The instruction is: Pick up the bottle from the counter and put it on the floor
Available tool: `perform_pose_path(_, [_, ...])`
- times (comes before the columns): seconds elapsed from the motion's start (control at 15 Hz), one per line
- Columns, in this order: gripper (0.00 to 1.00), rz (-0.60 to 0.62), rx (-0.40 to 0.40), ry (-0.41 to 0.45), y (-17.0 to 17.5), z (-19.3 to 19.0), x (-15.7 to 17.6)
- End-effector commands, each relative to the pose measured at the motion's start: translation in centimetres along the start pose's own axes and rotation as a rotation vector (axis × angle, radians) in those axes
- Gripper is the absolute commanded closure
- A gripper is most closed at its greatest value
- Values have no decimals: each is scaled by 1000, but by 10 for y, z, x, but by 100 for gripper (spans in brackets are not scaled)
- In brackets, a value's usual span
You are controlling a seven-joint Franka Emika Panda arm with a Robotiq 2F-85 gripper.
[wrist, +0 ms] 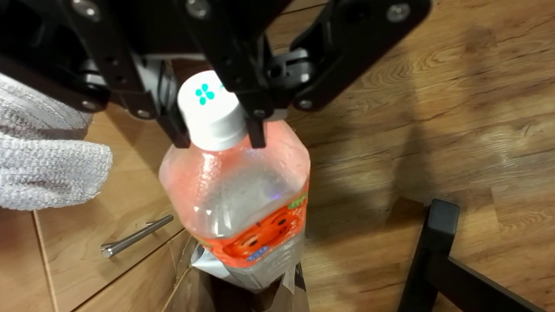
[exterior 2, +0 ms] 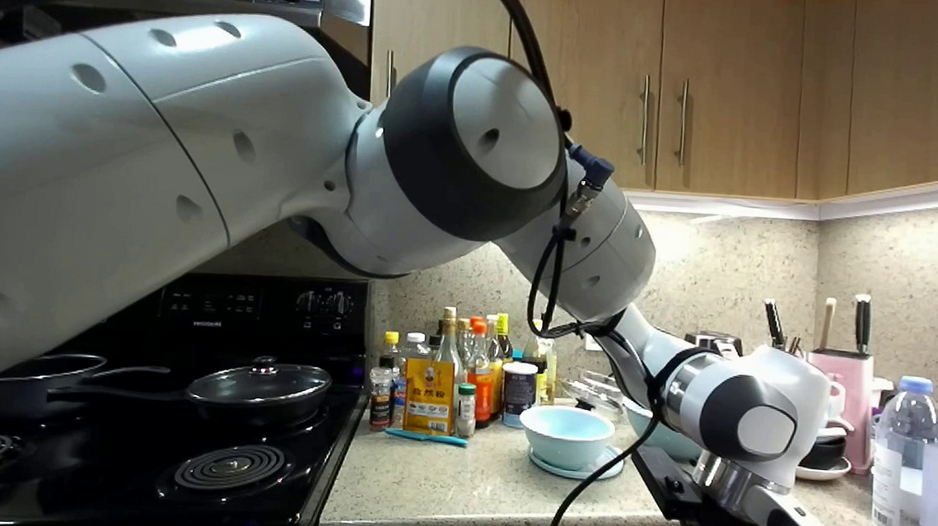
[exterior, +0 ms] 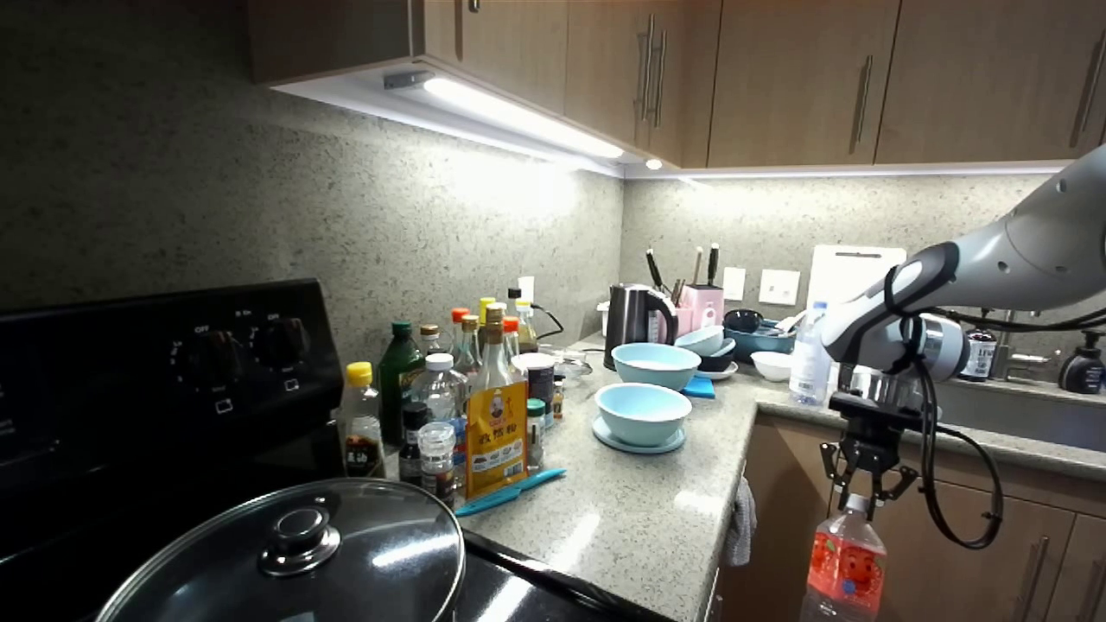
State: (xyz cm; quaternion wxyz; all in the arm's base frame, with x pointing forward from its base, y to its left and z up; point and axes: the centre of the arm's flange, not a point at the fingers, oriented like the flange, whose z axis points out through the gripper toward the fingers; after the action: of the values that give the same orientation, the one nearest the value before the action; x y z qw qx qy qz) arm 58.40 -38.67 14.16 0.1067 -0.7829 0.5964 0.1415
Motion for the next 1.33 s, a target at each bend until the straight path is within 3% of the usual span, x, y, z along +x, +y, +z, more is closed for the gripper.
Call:
perform_pose_path(0.0, [88,-10,7,-22,-1,1,-1])
perform_pose_path(0.67, [88,-101,19,-181,-4,23,-7])
perform_pose_path(0.8, [88,-105,12,-196,-10,32,-9])
perform_pose_path(0.87, [88,-80,-5,-155,-6,29,-13])
perform_pose_path(0.93, [63,-81,-7,-157,-7,32,-13])
perform_pose_path(1.13, [63,-81,-11,-155,-7,34,-12])
perform_pose_path(1.2, [88,-81,-10,-154,-7,33,-12])
perform_pose_path(1.27, [88,-82,-12,-147,-11,31,-12])
